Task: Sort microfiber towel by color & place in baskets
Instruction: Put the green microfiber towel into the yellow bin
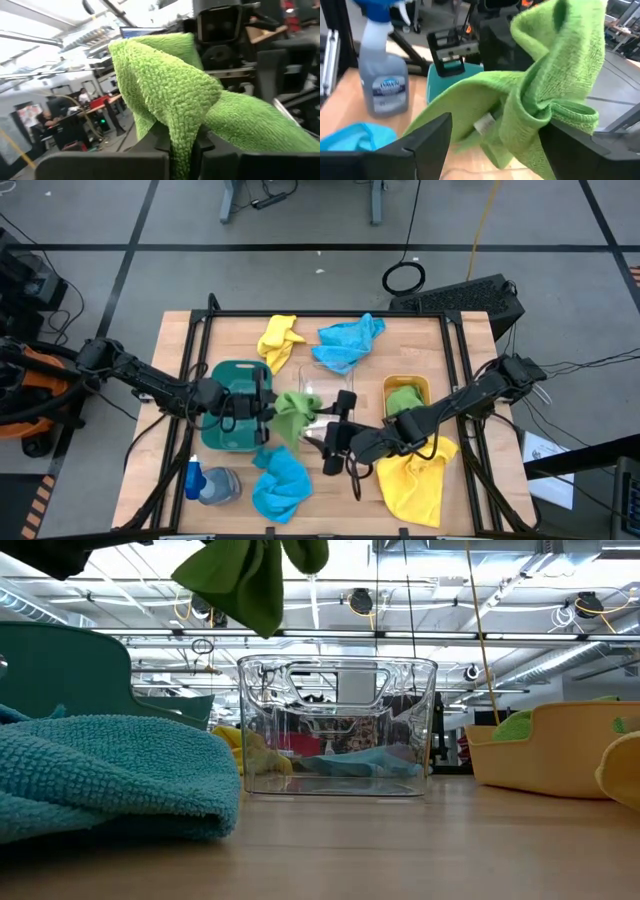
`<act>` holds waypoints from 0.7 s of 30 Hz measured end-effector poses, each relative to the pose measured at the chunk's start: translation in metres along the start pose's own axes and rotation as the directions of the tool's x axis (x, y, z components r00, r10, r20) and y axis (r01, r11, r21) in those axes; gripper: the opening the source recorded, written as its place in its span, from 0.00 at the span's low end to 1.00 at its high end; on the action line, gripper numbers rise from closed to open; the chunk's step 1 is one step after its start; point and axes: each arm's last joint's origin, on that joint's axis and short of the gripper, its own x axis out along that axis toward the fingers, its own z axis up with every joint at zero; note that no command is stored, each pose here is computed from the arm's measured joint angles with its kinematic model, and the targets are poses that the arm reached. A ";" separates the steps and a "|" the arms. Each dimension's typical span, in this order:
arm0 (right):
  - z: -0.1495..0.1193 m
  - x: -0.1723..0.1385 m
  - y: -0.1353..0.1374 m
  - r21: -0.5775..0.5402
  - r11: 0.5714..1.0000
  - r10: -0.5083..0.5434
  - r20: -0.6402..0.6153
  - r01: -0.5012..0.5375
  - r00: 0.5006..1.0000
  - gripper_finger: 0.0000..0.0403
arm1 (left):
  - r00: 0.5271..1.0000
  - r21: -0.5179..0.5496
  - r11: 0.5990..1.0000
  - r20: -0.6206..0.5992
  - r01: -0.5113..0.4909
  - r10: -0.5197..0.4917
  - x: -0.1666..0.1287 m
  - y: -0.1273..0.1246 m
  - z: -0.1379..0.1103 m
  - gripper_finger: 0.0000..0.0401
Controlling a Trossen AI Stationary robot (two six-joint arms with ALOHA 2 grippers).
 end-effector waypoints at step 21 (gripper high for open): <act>-0.004 0.039 -0.021 0.086 0.990 -0.114 0.044 0.110 0.993 0.59 | 0.999 -0.086 0.996 0.043 0.034 -0.031 0.000 0.000 0.003 0.04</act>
